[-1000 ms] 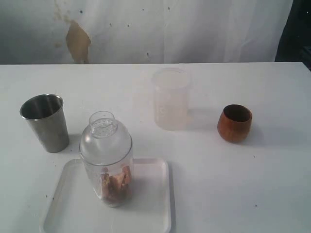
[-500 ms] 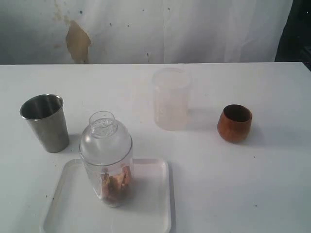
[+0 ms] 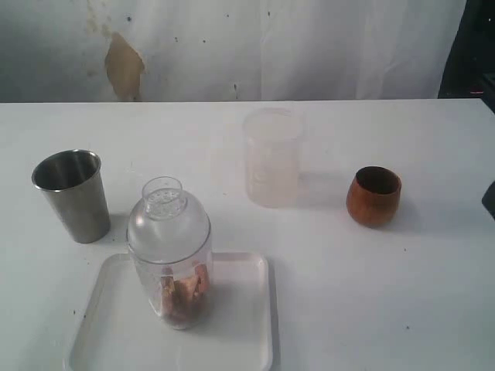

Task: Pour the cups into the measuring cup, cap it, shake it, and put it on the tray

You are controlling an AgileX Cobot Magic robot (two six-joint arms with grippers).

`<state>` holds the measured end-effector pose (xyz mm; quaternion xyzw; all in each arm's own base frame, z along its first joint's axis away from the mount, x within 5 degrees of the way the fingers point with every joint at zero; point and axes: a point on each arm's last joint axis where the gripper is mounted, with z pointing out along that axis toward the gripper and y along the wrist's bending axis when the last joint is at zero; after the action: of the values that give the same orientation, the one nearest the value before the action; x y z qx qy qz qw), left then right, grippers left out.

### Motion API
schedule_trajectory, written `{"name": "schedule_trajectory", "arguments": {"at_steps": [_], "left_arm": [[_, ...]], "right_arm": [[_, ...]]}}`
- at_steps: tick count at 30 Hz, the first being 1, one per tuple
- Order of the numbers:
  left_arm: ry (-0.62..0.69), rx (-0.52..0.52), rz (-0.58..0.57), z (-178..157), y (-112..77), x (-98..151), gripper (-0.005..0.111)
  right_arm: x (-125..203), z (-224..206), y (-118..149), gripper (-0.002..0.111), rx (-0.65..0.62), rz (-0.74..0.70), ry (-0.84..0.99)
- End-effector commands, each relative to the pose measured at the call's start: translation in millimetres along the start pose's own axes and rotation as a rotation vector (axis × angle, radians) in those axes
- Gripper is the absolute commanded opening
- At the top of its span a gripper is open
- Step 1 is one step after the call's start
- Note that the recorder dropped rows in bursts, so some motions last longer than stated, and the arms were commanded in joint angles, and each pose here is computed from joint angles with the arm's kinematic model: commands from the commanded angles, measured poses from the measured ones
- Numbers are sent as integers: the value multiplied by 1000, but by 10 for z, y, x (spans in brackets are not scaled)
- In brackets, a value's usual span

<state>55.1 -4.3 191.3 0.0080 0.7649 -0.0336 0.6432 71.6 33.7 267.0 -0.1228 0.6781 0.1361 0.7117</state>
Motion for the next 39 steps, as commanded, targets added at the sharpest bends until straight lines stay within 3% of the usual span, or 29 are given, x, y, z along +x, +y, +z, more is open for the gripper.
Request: {"name": "schedule_trajectory", "arguments": {"at_steps": [1,5,10,15,17,23,31,39], "left_arm": [[-4,3,3,1,-1,12,0],[-4,3,3,1,-1,12,0],[-4,3,3,1,-1,12,0],[-4,3,3,1,-1,12,0],[-4,3,3,1,-1,12,0],[-4,3,3,1,-1,12,0],[-4,3,3,1,-1,12,0],[-4,3,3,1,-1,12,0]], "right_arm": [[-24,-9,18,0,-15,13,-45],[-202,-54,49,0,-38,-45,-276],[-194,-145,-93,0,137,-17,-416],[69,-208,-238,0,319,31,-298],[214,-221,-293,0,384,39,-166],[529,-234,-268,0,358,-11,197],[627,-337,-222,0,343,-57,273],[753,-358,-269,0,414,-82,345]]}}
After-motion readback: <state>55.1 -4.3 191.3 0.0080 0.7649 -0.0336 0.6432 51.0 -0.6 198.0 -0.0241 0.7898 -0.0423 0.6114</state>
